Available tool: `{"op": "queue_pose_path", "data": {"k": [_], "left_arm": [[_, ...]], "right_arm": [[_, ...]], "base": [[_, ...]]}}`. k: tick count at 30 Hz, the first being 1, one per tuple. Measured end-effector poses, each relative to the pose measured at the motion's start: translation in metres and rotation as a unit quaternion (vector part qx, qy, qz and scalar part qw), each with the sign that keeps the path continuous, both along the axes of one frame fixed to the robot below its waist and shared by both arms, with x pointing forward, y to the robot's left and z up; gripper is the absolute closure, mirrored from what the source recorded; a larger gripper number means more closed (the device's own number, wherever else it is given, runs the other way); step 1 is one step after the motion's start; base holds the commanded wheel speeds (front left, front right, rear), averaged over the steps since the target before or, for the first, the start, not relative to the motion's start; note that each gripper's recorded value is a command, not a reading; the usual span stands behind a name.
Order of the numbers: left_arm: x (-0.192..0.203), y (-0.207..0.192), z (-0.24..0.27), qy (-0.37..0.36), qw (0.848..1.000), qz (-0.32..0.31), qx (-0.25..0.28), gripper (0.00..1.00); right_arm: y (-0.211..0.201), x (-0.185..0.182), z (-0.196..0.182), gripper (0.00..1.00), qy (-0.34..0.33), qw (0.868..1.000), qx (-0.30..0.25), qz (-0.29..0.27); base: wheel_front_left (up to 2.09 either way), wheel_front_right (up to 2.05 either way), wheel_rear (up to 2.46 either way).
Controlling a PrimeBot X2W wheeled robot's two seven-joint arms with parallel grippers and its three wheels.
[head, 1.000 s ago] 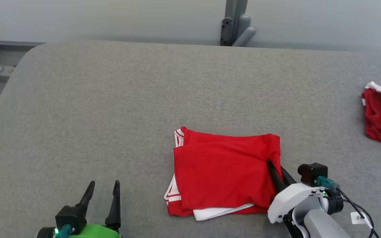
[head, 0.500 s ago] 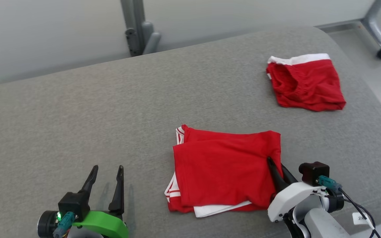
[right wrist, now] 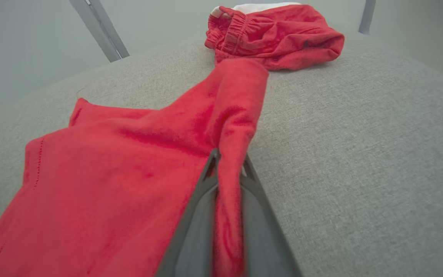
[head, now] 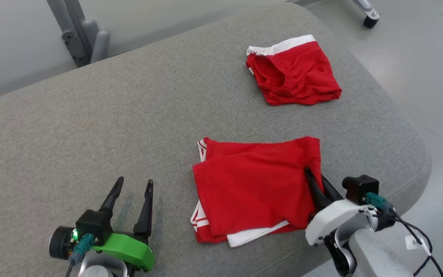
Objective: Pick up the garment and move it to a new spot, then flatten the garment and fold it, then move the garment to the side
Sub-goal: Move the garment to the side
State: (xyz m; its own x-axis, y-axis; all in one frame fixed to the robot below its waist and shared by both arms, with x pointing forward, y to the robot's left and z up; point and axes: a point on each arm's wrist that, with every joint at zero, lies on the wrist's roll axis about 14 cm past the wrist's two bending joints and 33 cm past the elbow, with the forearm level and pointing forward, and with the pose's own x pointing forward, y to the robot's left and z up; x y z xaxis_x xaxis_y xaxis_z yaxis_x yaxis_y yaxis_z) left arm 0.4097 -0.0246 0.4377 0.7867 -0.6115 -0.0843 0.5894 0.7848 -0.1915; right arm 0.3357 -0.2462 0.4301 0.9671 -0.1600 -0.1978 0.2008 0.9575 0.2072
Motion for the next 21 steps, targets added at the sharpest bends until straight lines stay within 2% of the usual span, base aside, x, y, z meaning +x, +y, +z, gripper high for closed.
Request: {"op": "queue_pose_path", "data": {"k": [4, 6, 10, 11, 16, 21], "left_arm": [[0.007, 0.003, -0.007, 0.005, 1.0, 0.001, 0.003, 0.0], [0.013, 0.017, -0.012, 0.007, 1.0, 0.014, 0.01, 0.0], [0.021, 0.033, -0.019, 0.012, 0.999, 0.035, 0.014, 0.0], [0.021, 0.033, -0.019, 0.012, 0.999, 0.035, 0.014, 0.0], [0.03, 0.061, -0.032, 0.023, 0.997, 0.07, 0.023, 0.0], [0.035, 0.084, -0.043, 0.034, 0.994, 0.099, 0.03, 0.0]], "right_arm": [[0.009, 0.029, 0.013, 1.0, -0.011, 0.998, -0.04, 0.039], [0.015, 0.062, 0.032, 1.0, -0.033, 0.995, -0.072, 0.066], [0.011, 0.109, 0.059, 1.0, -0.061, 0.987, -0.119, 0.086], [0.011, 0.109, 0.059, 1.0, -0.061, 0.987, -0.119, 0.086], [-0.03, 0.16, 0.084, 1.0, -0.074, 0.98, -0.173, 0.059], [-0.094, 0.181, 0.086, 1.0, -0.045, 0.974, -0.221, -0.002]], "base": [[0.0, 0.0, 0.0], [0.0, 0.0, 0.0], [0.0, 0.0, 0.0], [0.0, 0.0, 0.0], [0.0, 0.0, 0.0], [0.0, 0.0, 0.0]]}}
